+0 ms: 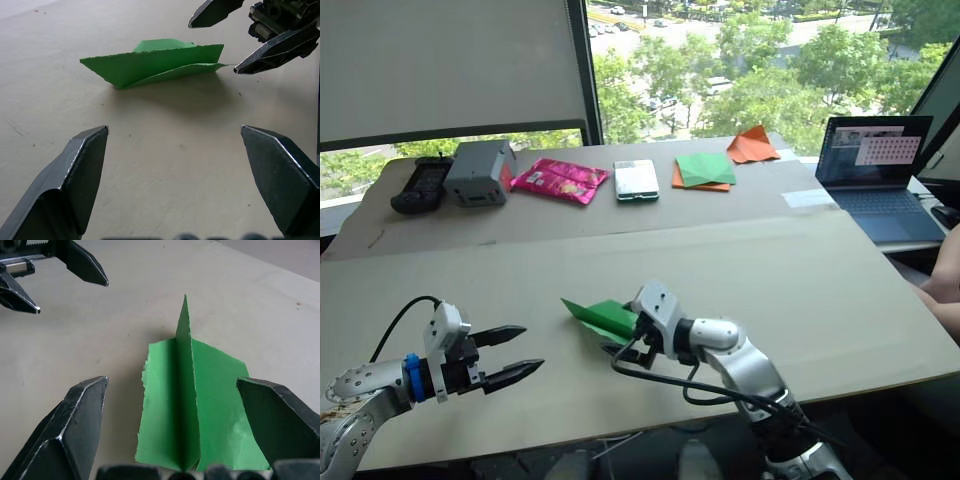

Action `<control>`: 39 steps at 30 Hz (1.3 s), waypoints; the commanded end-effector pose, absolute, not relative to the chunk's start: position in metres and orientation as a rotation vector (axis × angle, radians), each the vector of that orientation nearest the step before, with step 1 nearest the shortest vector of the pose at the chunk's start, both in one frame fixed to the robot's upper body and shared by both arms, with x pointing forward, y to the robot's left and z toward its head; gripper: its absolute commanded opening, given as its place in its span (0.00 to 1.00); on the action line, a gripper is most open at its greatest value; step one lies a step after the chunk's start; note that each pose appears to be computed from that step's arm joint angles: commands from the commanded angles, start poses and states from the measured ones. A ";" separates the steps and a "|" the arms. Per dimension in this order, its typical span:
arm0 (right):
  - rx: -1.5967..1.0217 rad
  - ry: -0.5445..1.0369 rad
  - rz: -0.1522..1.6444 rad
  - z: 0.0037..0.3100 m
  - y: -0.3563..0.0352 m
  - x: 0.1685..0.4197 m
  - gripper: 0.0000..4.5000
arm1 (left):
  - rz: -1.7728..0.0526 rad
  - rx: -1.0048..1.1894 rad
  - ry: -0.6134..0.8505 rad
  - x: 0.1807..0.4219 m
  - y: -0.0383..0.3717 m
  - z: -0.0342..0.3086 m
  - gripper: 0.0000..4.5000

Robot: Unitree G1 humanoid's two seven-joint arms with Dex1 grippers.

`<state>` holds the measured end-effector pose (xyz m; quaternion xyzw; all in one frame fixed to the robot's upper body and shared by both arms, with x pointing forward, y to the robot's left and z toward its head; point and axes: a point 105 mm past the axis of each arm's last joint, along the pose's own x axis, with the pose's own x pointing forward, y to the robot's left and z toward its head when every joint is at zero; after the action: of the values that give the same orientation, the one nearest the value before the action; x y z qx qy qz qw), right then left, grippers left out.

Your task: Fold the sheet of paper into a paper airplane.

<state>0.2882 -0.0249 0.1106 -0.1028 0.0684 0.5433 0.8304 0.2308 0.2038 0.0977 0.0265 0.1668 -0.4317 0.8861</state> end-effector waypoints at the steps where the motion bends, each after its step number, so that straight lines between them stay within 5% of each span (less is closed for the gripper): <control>1: -0.236 0.076 1.115 0.130 -0.028 0.297 1.00 | -0.916 0.077 0.330 0.232 0.201 0.104 1.00; 21: -0.319 0.122 1.110 0.096 -0.027 0.300 1.00 | -0.906 0.078 0.323 0.234 0.199 0.107 1.00; 34: -0.331 0.157 1.115 0.083 -0.027 0.297 0.06 | -0.902 0.079 0.322 0.234 0.200 0.108 1.00; 39: -0.335 0.162 1.121 0.081 -0.025 0.295 0.01 | -0.898 0.082 0.323 0.235 0.201 0.109 1.00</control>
<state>0.2968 -0.0291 0.0752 -0.1564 0.0952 0.5230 0.8325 0.2336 0.2025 0.0985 0.0265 0.1700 -0.4284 0.8871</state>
